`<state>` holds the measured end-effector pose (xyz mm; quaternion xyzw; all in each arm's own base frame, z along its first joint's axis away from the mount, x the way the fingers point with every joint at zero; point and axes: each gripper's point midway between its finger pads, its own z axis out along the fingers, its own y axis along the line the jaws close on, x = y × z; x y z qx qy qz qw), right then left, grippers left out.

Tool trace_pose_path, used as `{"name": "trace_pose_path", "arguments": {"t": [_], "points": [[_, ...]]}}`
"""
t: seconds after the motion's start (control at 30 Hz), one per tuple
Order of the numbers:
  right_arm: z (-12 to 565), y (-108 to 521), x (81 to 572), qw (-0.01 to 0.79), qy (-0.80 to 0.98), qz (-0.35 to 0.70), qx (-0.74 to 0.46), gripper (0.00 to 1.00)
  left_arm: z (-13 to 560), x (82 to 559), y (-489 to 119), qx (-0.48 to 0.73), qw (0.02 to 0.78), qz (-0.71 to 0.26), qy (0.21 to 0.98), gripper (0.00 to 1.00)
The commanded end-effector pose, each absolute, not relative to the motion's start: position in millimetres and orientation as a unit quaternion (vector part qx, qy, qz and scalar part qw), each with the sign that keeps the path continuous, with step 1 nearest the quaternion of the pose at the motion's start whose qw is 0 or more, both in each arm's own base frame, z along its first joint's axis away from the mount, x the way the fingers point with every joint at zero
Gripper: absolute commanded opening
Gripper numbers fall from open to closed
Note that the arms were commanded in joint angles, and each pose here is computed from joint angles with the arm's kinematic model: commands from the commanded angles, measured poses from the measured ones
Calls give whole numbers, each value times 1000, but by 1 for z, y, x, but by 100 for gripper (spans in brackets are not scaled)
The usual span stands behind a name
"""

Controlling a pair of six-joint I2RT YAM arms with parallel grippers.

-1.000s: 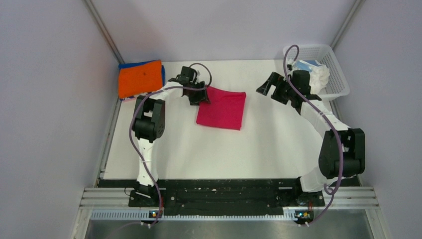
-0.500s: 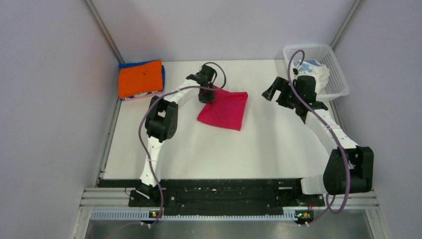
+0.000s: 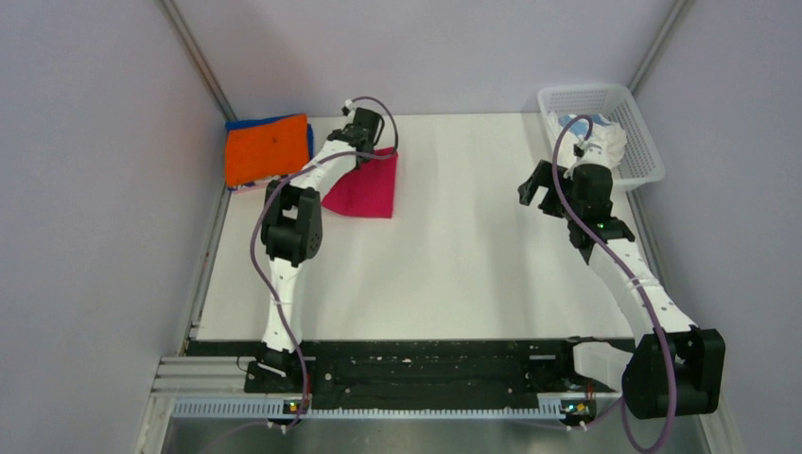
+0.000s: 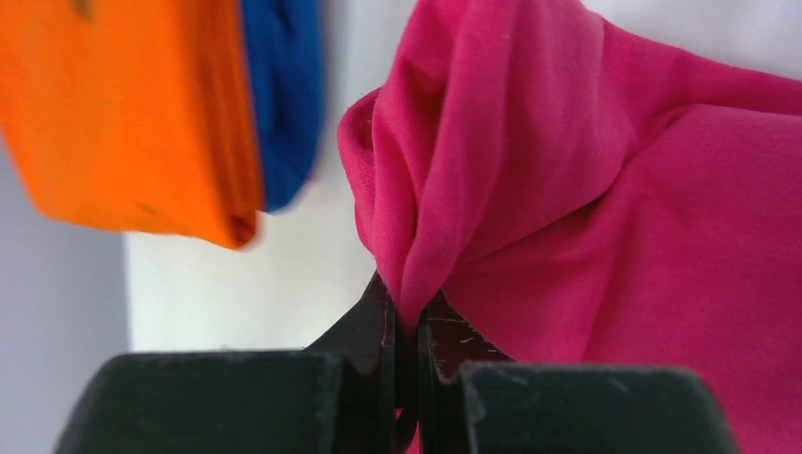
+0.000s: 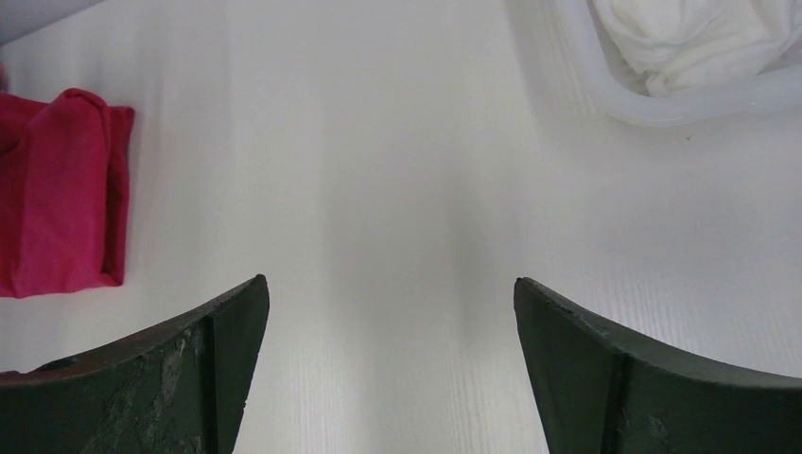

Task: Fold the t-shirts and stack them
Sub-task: Put the neatly folded tshirt into the corner of the board with the left arm

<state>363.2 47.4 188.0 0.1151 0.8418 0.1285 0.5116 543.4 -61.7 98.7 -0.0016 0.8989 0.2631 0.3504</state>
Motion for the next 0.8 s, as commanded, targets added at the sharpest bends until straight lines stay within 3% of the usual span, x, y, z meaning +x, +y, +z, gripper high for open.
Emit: {"name": "trace_pose_path", "arguments": {"t": [0.0, 0.3, 0.77], "points": [[208, 23, 367, 552, 819, 79, 133, 99, 214, 574, -31, -31, 460, 304, 833, 0], [206, 15, 366, 549, 823, 54, 135, 99, 270, 591, 3, -42, 510, 286, 810, 0], [198, 9, 366, 540, 829, 36, 141, 99, 319, 595, 0, -43, 553, 249, 794, 0]]}}
